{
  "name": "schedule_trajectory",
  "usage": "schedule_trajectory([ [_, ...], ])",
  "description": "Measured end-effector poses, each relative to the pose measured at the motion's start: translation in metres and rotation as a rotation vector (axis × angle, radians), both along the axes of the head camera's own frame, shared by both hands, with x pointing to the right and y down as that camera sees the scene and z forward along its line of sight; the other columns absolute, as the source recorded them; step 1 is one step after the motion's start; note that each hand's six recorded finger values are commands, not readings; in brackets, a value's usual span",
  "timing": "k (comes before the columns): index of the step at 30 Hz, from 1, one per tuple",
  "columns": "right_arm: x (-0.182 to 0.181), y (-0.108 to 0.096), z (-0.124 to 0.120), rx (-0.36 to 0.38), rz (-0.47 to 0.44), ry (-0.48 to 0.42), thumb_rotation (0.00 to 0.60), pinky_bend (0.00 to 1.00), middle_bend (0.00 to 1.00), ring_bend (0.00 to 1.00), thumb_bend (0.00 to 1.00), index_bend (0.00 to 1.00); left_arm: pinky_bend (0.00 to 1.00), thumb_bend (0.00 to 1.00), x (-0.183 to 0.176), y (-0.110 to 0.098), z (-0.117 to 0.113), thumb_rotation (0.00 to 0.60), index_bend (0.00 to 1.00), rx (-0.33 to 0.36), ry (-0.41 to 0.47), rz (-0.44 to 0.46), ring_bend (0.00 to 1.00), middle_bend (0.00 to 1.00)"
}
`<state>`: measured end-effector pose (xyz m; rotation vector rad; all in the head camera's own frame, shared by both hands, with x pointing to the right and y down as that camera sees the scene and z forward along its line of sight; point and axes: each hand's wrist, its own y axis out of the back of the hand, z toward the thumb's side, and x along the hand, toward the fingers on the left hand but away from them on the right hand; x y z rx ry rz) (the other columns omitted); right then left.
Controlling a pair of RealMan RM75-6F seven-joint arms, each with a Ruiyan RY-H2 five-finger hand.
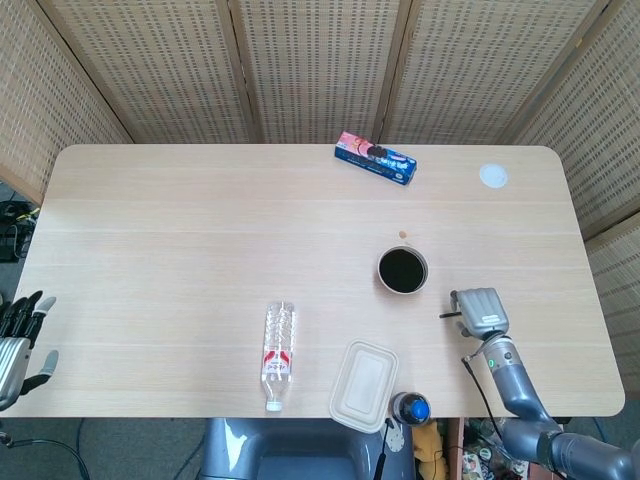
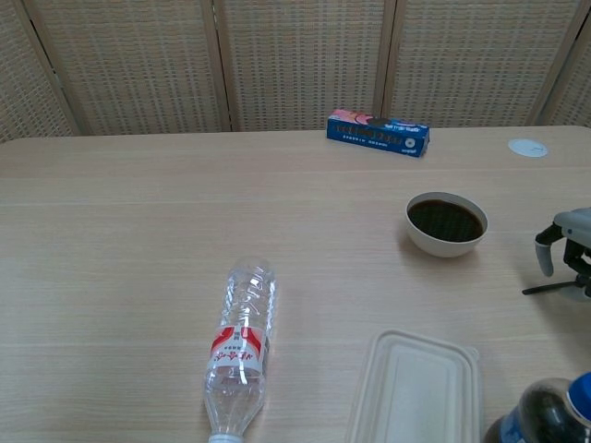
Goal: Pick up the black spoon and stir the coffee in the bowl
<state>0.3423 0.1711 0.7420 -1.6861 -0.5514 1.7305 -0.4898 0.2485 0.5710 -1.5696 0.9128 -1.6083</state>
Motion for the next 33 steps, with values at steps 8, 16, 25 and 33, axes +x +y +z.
schedule_trajectory([
  [8,-0.005,-0.002,0.005,0.017,-0.058,0.038,0.6,1.0,0.95,0.99,0.5,0.53,0.0,0.45,-0.003,0.002,0.0,0.6,0.0,-0.004,-0.004,-0.005,0.0,0.0],
  [16,-0.016,-0.002,0.011,0.026,-0.133,0.084,0.6,1.0,0.95,0.99,0.5,0.55,0.0,0.45,-0.001,0.003,0.003,0.6,0.0,-0.016,0.013,-0.007,0.0,0.0],
  [25,-0.022,-0.002,0.017,0.019,-0.162,0.111,0.6,1.0,0.95,0.99,0.52,0.56,0.0,0.45,-0.006,0.006,0.005,0.6,0.0,-0.024,0.01,-0.016,0.0,0.0],
  [33,-0.019,0.0,0.021,0.01,-0.17,0.129,0.6,1.0,0.96,0.99,0.52,0.56,0.0,0.45,-0.007,0.007,0.006,0.6,0.0,-0.029,0.012,-0.018,0.0,0.0],
])
